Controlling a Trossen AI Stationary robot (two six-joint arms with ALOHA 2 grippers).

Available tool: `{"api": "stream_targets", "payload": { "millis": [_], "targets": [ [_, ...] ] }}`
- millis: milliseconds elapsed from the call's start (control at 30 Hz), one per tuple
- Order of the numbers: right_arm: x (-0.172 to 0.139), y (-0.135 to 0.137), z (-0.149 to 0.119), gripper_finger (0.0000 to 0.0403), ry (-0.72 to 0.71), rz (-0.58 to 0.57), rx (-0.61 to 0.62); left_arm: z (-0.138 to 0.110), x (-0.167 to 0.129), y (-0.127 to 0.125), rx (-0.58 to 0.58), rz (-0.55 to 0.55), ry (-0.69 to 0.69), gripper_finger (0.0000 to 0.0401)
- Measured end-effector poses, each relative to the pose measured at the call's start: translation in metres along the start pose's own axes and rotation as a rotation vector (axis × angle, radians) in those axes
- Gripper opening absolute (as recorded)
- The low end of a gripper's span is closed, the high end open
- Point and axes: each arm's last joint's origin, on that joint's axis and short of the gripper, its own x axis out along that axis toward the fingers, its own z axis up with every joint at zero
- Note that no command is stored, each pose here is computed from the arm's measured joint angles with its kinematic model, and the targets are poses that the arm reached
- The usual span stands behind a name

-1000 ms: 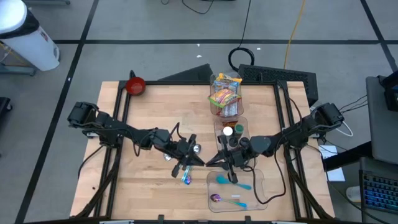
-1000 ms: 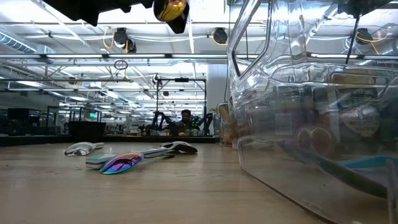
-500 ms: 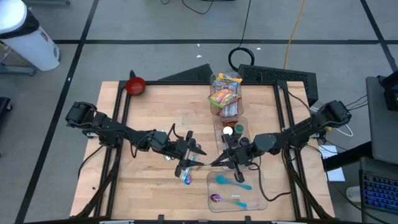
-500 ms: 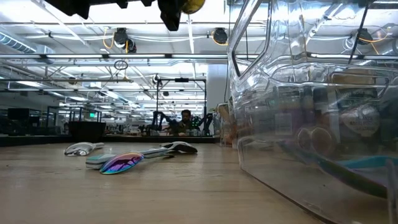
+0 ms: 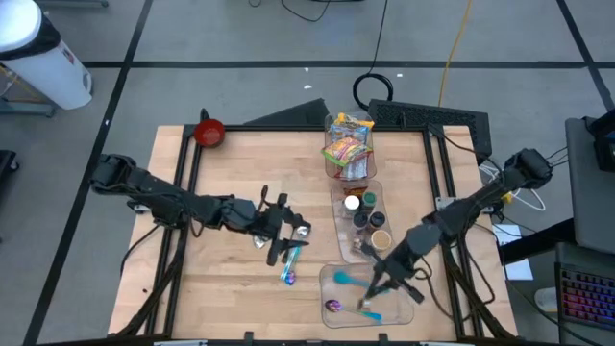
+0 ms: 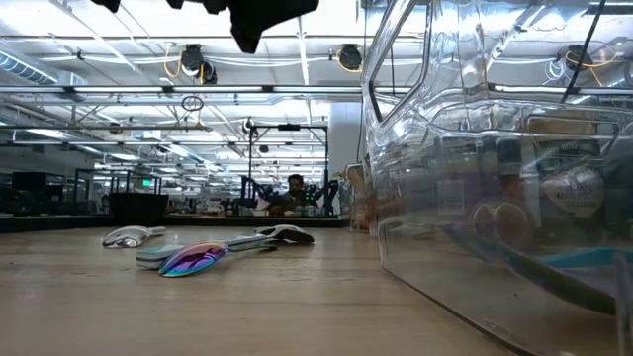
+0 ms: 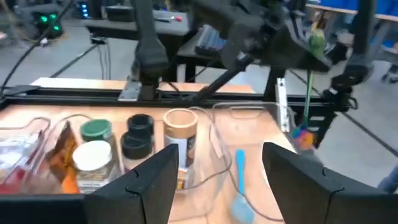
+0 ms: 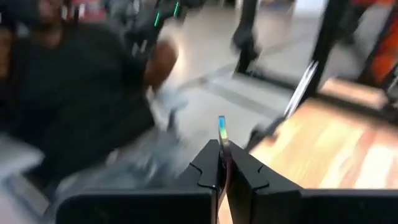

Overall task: Pick & Place Food Item
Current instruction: Put the top purple spoon into the bottom transparent bin

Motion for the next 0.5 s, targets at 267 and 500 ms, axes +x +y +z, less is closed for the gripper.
{"api": "stream_targets", "payload": {
  "millis": [267, 500],
  "targets": [
    [-0.001, 0.018, -0.038, 0.0001, 0.280, 0.048, 0.159, -0.003, 0.001, 0.001, -0.021, 0.037, 0.018, 0.0241],
    [-0.007, 0.020, -0.066, 0.0001, 0.357, 0.036, 0.259, -0.003, 0.001, 0.001, -0.021, 0.037, 0.019, 0.0241]
  ]
}}
